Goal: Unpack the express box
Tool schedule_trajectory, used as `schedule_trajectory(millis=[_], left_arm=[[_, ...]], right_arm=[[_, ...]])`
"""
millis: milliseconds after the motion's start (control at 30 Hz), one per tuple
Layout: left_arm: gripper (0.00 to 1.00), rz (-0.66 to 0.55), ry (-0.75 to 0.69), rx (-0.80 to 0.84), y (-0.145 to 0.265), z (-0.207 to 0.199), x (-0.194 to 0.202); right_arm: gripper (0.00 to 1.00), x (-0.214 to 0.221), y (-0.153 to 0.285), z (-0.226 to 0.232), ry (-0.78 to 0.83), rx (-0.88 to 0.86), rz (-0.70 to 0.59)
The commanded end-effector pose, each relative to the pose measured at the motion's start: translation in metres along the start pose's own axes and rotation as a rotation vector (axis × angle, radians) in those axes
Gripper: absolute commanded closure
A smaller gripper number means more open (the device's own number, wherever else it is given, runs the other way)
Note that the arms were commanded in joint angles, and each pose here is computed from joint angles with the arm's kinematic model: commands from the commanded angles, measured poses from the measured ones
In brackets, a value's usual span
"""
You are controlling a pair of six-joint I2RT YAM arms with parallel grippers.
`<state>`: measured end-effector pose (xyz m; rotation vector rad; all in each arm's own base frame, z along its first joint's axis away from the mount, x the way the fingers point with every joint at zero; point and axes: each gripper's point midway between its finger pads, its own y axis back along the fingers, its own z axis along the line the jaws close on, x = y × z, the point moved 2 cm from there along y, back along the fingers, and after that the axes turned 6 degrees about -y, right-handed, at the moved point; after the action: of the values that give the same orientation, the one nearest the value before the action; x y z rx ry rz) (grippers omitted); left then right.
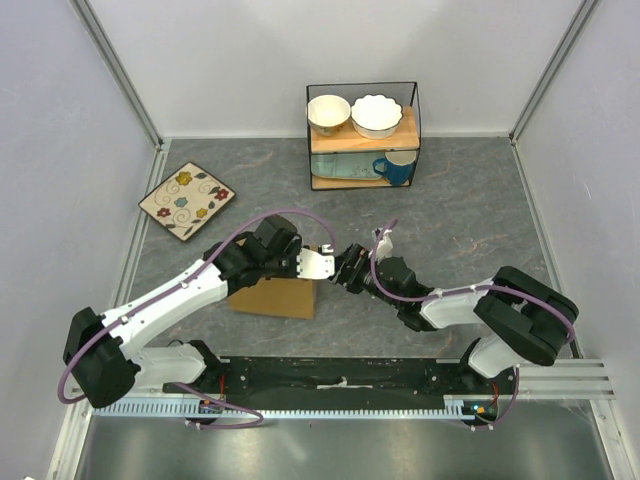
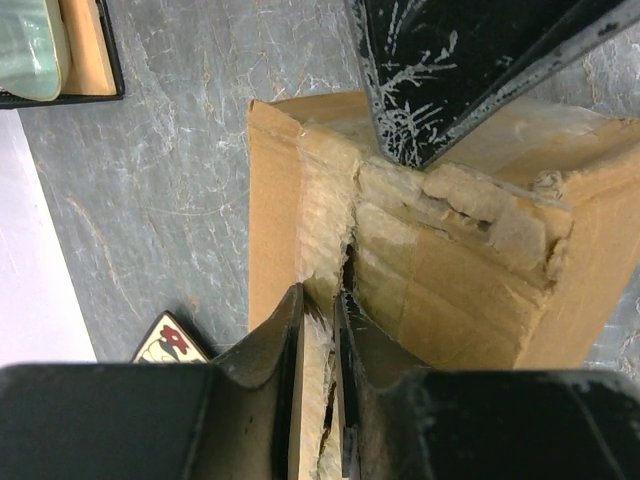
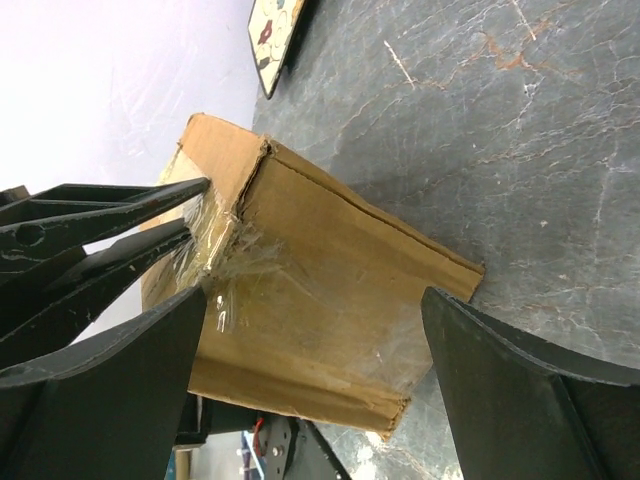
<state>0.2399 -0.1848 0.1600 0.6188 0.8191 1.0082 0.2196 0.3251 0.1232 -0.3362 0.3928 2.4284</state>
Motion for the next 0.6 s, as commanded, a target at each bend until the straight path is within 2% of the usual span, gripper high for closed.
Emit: schedule_trajectory(millis=[0,167,267,567], left_arm=[[0.81,-0.027,0.051,0.075,-0.004,-0.022,-0.003],[0.81,-0.006,0.038,0.053,-0.001,-0.021,0.001],[0.81,-0.012,0.037,0.039,0.0,-0.017,0.0],[0.81,-0.025,0.039,0.003,0.006,-0.006,-0.006]], right_arm=[[0.03,-0.009,0.008,0.043,-0.074,-0.193,0.012],[0.03,-0.023,0.017,0.028,-0.022,-0.065,-0.036],[0.02,-0.031,0.022,0.04,-0.029,-0.093,-0.07],[0.05,-0.002,0.003,0.046,-0.069,-0.142,0.054]])
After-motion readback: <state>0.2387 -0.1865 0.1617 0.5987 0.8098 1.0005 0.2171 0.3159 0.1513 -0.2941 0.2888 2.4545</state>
